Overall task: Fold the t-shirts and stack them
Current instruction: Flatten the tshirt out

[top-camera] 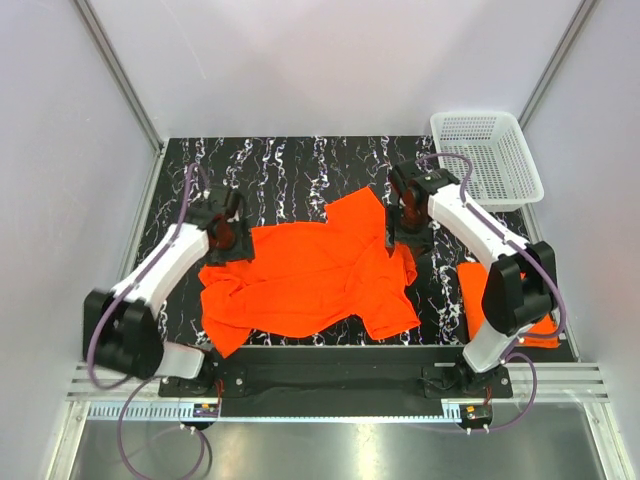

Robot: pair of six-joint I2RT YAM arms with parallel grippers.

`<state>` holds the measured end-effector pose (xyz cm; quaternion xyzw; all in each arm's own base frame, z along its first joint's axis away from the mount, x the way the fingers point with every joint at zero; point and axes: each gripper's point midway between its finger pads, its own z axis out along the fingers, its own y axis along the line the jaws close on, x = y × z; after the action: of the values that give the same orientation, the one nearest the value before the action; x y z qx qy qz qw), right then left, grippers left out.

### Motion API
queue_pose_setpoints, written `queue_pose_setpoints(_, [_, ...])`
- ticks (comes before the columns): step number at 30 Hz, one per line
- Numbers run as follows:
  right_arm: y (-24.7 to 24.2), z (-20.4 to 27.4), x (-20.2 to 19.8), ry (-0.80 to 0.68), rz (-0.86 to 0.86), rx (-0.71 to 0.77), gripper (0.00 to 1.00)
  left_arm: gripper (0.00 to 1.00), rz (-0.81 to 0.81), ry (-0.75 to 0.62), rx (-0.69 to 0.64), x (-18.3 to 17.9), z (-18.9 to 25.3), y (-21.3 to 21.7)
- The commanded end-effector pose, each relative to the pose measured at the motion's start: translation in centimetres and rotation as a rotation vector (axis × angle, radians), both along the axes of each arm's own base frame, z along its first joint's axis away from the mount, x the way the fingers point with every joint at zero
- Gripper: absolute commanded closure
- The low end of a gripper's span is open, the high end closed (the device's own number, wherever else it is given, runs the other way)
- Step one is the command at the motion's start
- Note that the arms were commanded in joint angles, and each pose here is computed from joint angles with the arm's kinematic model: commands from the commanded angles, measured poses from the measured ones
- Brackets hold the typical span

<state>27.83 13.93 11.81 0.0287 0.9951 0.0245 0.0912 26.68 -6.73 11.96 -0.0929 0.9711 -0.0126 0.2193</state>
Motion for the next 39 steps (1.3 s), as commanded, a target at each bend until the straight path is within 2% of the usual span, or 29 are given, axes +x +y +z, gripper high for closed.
queue_pose_setpoints(1, [0.6,2.4,3.4,-0.125,0.056,-0.005,0.32,0.34,0.019,0.072,-0.090,1.2,-2.7,-2.0])
queue_pose_setpoints(6, [6.9,0.7,7.6,-0.144,0.090,0.239,0.32,0.35,0.042,0.169,-0.074,3.3,-6.1,-2.6])
queue_pose_setpoints(9, [8.3,-1.4,10.2,-0.152,0.077,0.255,0.32,0.34,0.074,0.195,-0.038,4.6,-7.5,-2.0])
queue_pose_setpoints(16, [9.2,-3.9,14.7,-0.233,0.040,0.238,0.44,0.33,0.138,0.225,-0.023,7.5,-9.7,-1.4])
queue_pose_setpoints(19, [9.4,-5.8,15.8,-0.225,0.004,0.226,0.45,0.34,0.116,0.228,-0.014,9.2,-10.4,-1.2])
queue_pose_setpoints(22, [9.7,-7.5,17.0,-0.216,-0.026,0.217,0.44,0.34,0.089,0.197,0.055,11.6,-10.6,-0.3])
queue_pose_setpoints(27, [9.1,-9.0,19.3,-0.205,-0.005,0.205,0.39,0.32,0.054,0.110,0.193,16.9,-9.9,1.4])
queue_pose_setpoints(29, [8.9,-8.6,20.5,-0.205,-0.002,0.194,0.36,0.31,0.027,0.087,0.274,18.9,-9.3,2.4])
queue_pose_setpoints(30, [8.9,-6.8,22.0,-0.248,0.000,0.207,0.35,0.32,0.024,0.073,0.306,19.5,-8.7,2.8])
queue_pose_setpoints(32, [8.6,-5.6,22.4,-0.261,0.004,0.193,0.32,0.32,0.030,0.007,0.366,20.9,-5.9,3.6])
queue_pose_setpoints(36, [8.0,-1.4,21.3,-0.313,-0.006,0.207,0.23,0.28,0.058,-0.109,0.333,20.1,-0.2,2.7])
queue_pose_setpoints(38, [7.6,0.0,19.1,-0.296,0.008,0.210,0.21,0.28,0.058,-0.103,0.303,17.9,0.2,1.5])
queue_pose_setpoints(39, [7.4,0.2,18.3,-0.284,0.018,0.206,0.20,0.27,0.065,-0.122,0.279,16.3,2.0,1.2])
